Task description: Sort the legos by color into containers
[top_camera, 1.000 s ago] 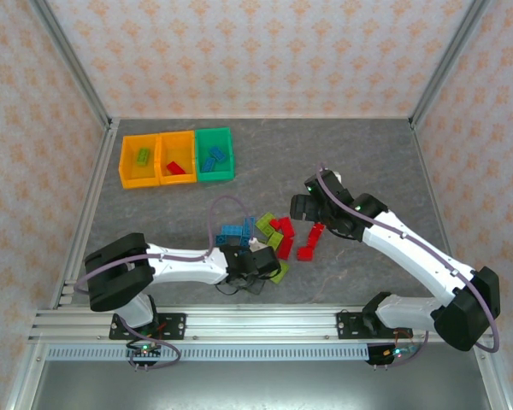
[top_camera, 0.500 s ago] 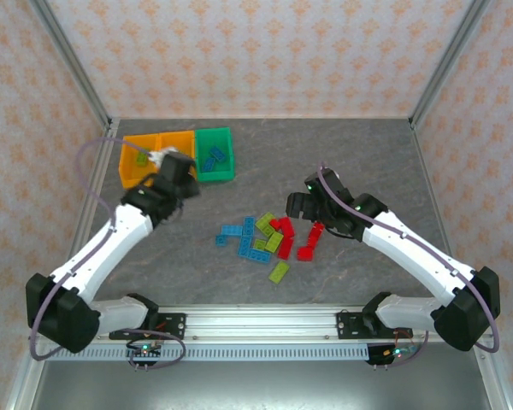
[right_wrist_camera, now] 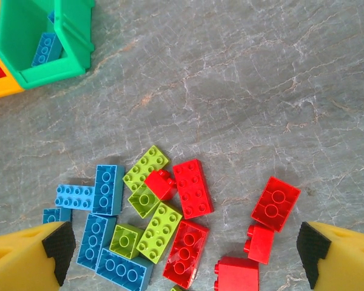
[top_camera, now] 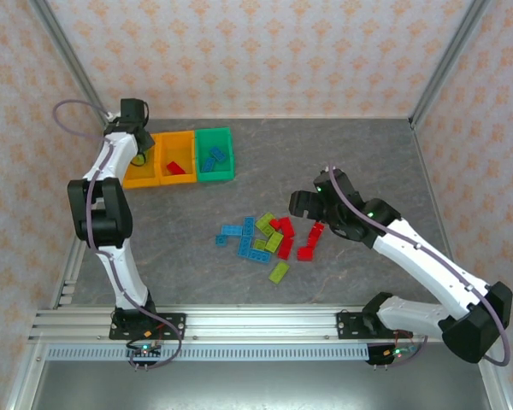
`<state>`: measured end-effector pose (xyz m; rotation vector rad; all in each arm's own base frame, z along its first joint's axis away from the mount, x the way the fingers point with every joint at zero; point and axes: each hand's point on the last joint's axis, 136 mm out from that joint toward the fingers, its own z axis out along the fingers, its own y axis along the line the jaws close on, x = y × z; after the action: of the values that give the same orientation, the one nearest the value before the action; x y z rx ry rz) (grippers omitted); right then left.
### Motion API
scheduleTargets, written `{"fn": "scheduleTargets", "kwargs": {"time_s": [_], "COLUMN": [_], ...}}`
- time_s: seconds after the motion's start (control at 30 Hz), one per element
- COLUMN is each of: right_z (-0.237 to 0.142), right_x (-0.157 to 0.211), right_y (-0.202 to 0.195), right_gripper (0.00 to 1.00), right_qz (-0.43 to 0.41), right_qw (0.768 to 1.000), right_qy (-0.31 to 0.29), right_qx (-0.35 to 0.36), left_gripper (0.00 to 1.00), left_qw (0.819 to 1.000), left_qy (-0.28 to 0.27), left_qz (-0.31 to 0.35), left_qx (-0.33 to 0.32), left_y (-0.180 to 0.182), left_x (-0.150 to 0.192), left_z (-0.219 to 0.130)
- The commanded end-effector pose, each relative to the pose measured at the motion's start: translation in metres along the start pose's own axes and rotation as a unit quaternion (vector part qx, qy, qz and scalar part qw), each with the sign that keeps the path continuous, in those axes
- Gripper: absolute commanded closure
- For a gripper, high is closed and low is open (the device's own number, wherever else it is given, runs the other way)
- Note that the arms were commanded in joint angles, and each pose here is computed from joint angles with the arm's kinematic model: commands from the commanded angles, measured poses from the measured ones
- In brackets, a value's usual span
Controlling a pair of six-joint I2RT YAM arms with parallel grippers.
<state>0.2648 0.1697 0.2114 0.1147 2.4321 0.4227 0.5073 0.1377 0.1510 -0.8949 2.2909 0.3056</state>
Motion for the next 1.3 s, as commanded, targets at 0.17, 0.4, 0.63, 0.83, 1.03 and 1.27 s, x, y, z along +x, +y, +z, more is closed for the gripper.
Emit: {"fn": "scheduleTargets", "kwargs": {"time_s": [0.17, 0.4, 0.63, 0.83, 1.03, 1.27], "right_z": [-0.005, 0.005, 0.018, 0.018, 0.014, 0.005], "right_x": [-0.001, -0.002, 0.000, -0.009, -0.002, 0.003], "right_y": [-0.011, -0.009, -0.015, -0.051, -0.064, -0.073], "right_gripper": [0.04, 0.02, 0.01, 0.01, 0.01, 0.01], "right_qz": [0.010, 0.019, 0.064, 0.149, 0.144, 0.146], "right_qw": [1.000, 1.000, 0.998, 0.989, 0.990, 0.989], "right_qy": [-0.017, -0.020, 0.009, -0.005, 0.004, 0.002], "right_qx": [0.015, 0.014, -0.020, -0.016, 0.009, 0.026], "left_gripper": [0.33, 0.35, 0.37, 0.37, 0.37, 0.36], "left_qw": [0.996, 0.969, 0.898, 0.833, 0.789, 0.784], "left_qy": [-0.016, 0.013, 0.056, 0.099, 0.151, 0.147], "left_qz": [-0.009, 0.031, 0.255, 0.385, 0.460, 0.504], "left_qx": [0.083, 0.245, 0.354, 0.384, 0.377, 0.330], "left_y": [-0.015, -0.060, -0.118, -0.131, -0.133, -0.133], "left_x": [-0.025, 0.046, 0.228, 0.372, 0.461, 0.501], "left_z": [-0.071, -0.176, -0.290, -0.334, -0.334, -0.296]}}
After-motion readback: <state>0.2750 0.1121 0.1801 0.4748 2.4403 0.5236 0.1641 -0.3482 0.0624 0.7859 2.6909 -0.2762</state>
